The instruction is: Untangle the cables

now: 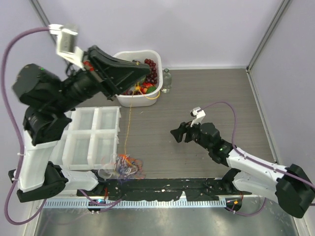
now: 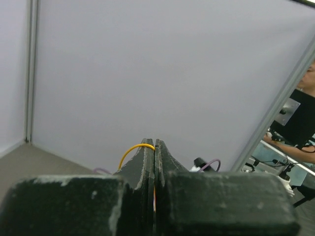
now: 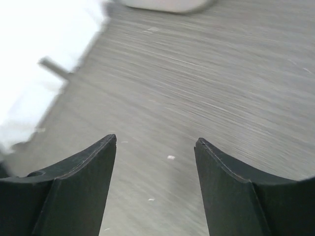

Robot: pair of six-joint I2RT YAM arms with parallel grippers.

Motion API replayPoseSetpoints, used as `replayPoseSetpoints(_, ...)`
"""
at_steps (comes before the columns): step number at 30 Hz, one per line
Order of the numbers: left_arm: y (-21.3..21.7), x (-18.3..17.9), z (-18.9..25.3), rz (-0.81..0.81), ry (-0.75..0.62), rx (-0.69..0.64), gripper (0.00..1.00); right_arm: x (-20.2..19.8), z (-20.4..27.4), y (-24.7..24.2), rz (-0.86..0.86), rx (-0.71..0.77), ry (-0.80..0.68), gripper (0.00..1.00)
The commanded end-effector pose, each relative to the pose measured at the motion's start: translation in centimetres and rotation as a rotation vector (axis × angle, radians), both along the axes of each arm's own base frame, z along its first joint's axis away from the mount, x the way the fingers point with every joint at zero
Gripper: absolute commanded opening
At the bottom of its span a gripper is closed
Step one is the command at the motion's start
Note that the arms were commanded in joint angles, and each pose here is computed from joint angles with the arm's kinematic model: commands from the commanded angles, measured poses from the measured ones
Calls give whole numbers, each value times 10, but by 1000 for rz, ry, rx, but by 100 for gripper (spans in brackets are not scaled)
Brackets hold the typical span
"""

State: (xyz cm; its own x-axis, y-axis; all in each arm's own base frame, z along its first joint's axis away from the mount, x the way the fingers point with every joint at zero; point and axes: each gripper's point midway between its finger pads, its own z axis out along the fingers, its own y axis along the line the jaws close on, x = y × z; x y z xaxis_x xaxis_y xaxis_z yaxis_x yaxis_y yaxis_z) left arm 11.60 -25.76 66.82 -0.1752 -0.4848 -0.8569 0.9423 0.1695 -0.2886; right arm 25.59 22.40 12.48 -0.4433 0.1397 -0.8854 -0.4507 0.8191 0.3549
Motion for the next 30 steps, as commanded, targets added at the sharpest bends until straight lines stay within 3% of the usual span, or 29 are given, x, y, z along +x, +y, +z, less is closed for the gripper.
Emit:
replayPoseSetpoints(1, -29, 32, -48, 37, 88, 113, 0, -38, 78, 41, 310, 74, -88, 71)
replayPoseSetpoints(5, -36, 44, -77, 70, 124, 169, 0, -65, 100, 59, 479, 115, -70, 70)
replayPoseSetpoints(10, -39, 61, -106, 128, 159, 211, 0, -78, 109, 61, 520, 136, -95, 71)
replayPoseSetpoints(14, -49, 72, -121, 145, 177, 245, 0, -64, 109, 54, 426, 136, -120, 72)
replayPoseSetpoints(21, -66, 81, -133, 118, 196, 264, 0, -14, 101, 2, 28, -12, -106, 72)
replayPoseSetpoints(30, -83, 86, -130, 70, 198, 236, 0, -5, 141, 16, 54, 61, -215, 72)
